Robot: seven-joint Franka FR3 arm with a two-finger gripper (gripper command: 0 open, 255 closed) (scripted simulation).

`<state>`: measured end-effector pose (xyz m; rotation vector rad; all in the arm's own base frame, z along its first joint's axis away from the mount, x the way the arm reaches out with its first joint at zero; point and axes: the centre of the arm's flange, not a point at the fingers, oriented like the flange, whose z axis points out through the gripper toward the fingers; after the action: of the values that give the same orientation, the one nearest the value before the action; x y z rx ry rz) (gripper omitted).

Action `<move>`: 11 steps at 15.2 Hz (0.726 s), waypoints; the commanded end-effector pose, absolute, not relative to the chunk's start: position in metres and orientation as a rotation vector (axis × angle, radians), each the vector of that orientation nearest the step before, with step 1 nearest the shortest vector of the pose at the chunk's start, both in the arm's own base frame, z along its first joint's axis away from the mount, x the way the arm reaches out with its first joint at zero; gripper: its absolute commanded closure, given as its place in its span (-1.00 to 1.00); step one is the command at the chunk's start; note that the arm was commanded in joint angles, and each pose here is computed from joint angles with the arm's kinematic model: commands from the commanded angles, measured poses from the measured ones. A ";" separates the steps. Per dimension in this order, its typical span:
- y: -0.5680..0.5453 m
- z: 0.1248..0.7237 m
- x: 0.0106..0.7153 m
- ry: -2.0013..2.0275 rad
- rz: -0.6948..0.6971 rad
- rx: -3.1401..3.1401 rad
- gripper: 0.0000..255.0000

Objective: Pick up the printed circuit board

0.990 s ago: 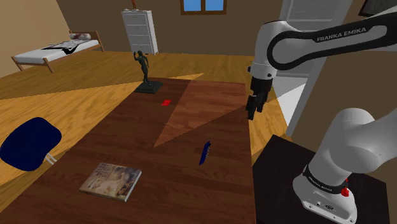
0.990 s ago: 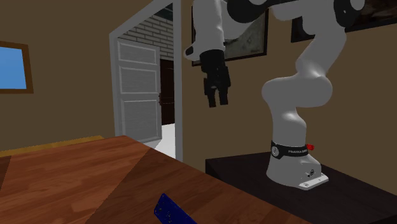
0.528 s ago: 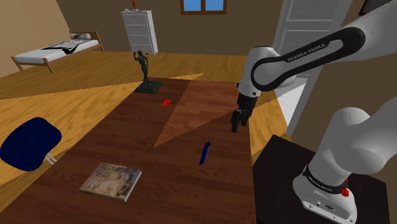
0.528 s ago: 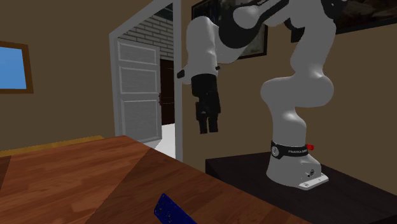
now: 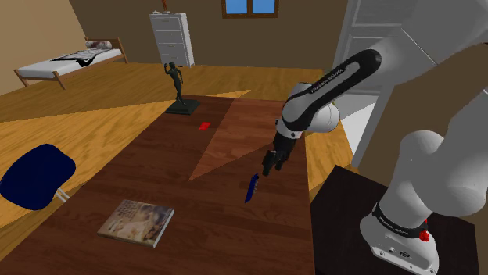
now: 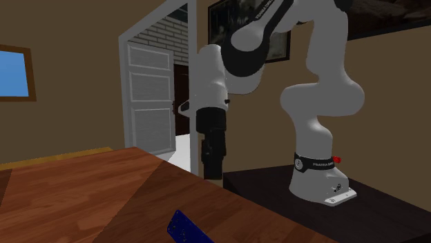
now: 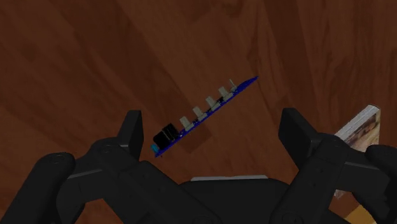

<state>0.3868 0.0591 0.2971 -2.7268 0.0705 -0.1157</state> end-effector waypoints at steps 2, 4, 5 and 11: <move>0.075 0.269 0.408 0.088 -0.163 -2.677 -1.00; 0.086 0.252 0.420 0.096 -0.190 -2.643 -1.00; 0.088 0.249 0.422 0.097 -0.195 -2.637 -1.00; 0.088 0.217 0.422 0.097 -0.195 -2.637 -1.00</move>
<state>0.4227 0.0874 0.2237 -2.6376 0.0967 -0.1937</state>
